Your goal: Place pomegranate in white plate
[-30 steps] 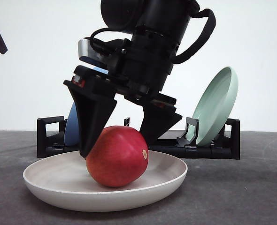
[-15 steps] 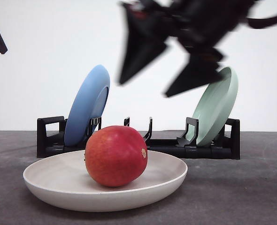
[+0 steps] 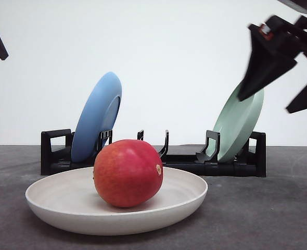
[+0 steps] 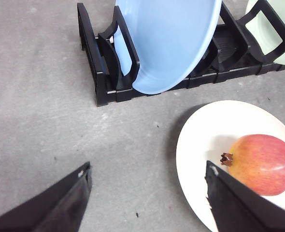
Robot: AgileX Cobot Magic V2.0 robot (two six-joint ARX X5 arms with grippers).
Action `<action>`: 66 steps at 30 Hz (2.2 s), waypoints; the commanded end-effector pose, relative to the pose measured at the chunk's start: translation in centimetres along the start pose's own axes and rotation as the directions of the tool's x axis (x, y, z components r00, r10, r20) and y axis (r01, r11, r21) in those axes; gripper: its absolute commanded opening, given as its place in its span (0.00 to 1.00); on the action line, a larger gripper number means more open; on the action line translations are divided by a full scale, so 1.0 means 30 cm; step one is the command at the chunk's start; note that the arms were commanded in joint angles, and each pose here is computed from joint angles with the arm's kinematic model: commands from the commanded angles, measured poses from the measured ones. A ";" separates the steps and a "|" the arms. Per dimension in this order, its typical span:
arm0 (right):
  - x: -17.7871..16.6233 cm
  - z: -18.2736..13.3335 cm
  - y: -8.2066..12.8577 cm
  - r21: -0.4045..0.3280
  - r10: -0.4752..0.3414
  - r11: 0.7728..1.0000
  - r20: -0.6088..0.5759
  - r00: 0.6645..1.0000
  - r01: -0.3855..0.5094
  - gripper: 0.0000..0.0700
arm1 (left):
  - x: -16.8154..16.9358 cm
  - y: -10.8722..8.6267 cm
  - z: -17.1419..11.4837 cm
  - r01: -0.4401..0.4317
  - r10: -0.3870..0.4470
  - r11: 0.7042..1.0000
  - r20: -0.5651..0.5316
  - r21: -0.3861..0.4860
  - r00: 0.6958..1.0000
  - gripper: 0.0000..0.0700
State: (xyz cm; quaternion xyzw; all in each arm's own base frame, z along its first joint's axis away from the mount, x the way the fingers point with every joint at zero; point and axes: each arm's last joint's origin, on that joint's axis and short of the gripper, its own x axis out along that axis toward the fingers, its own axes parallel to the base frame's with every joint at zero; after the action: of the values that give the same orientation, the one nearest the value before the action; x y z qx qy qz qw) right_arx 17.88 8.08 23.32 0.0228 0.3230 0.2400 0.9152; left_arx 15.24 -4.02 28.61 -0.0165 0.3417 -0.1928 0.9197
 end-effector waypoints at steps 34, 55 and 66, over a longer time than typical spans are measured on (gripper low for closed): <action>-0.002 0.009 -0.024 0.001 -0.064 0.998 0.019 0.998 0.064 0.03 | -0.003 0.010 -0.044 -0.016 0.014 0.998 0.042 0.056 0.999 0.04; -0.002 0.009 -0.024 0.001 -0.064 0.998 0.019 0.998 0.064 0.03 | 0.055 0.113 -0.434 -0.323 0.306 0.944 0.518 -0.060 0.799 0.04; -0.002 0.009 -0.024 0.001 -0.063 0.998 0.020 0.998 0.063 0.03 | 0.104 0.132 -0.482 -0.342 0.334 0.936 0.494 -0.077 0.803 0.04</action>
State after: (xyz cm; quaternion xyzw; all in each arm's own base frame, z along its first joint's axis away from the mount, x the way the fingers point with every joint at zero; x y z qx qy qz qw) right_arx 18.20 7.33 23.32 0.0198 0.3198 0.2070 0.9244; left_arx 9.53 -0.03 15.31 0.0011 0.0815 -0.0189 0.9965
